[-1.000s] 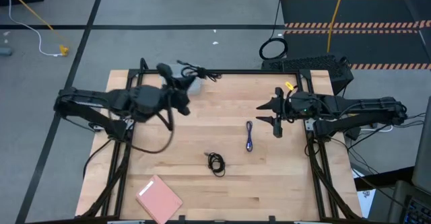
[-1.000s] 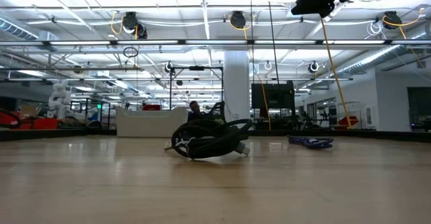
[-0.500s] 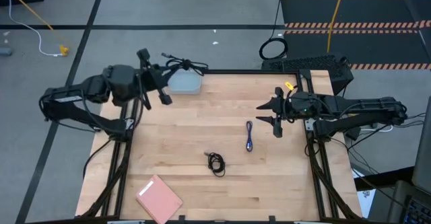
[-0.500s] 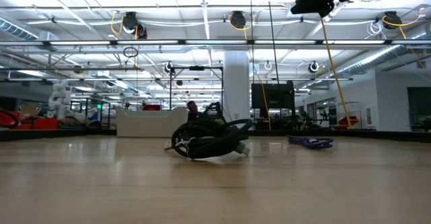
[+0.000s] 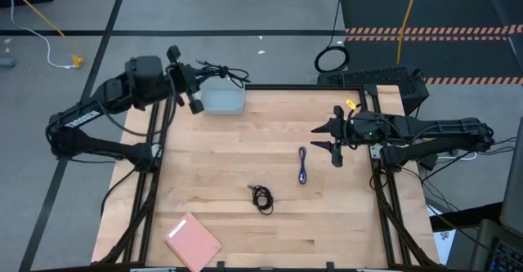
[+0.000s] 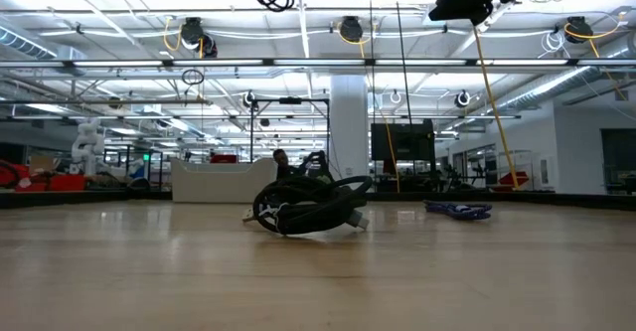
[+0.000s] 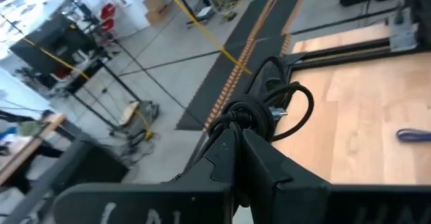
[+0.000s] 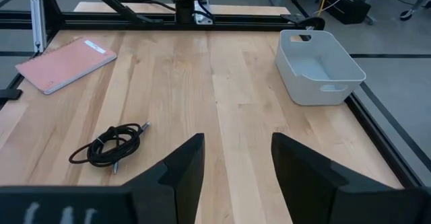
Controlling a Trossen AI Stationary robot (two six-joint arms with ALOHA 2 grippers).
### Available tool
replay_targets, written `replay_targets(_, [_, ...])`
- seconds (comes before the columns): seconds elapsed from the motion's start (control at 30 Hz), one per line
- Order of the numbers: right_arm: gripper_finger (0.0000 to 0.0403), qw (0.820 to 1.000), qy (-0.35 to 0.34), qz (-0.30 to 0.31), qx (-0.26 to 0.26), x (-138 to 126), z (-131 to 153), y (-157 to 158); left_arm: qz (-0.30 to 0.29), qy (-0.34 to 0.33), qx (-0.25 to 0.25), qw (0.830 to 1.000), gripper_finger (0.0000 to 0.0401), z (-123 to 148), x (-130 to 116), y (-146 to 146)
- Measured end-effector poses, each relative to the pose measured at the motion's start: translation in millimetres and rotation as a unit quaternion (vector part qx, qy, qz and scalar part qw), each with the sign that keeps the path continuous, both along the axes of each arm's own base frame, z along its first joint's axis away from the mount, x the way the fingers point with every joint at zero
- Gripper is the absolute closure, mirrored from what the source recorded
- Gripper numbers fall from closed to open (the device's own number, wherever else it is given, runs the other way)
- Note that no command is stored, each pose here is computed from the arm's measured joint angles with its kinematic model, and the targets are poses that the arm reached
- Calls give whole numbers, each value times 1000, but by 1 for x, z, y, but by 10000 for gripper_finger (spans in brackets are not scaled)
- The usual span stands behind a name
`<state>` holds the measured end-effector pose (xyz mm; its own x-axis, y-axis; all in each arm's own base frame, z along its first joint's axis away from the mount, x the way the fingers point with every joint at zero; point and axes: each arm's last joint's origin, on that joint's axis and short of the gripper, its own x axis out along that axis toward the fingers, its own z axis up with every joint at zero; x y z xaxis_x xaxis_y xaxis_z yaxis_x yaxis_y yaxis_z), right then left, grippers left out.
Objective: Pick and place USB-C Cables
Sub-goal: Put the left black charger cable into the white bin
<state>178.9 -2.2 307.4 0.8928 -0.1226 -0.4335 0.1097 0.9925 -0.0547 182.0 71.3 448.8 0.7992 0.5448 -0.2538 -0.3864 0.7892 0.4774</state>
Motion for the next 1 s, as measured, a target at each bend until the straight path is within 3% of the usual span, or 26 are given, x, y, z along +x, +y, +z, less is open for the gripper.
replay_targets(0.27, [238, 1000, 5, -2, 4, 0, -1, 0, 12, 10, -86, 996, 378, -9, -14, 11])
replay_targets(0.4, [238, 1000, 9, -3, 7, -1, -2, 0, 20, -8, -134, 991, 392, -10, -16, 8])
replay_targets(0.53, [238, 1000, 8, -8, 16, -1, -2, 0, 36, -5, -135, 990, 386, -11, -19, 7])
replay_targets(0.7, [238, 1000, 8, -8, 17, -1, -2, 0, 105, 9, -119, 987, 382, -15, -17, 14])
replay_targets(0.87, [238, 1000, 8, -8, 16, -1, -2, 0, 142, 42, -147, 978, 393, -28, -8, 28])
replay_targets(1.0, [238, 1000, 8, -5, 10, -1, -2, 0, 176, 71, -160, 969, 379, -41, 5, 50])
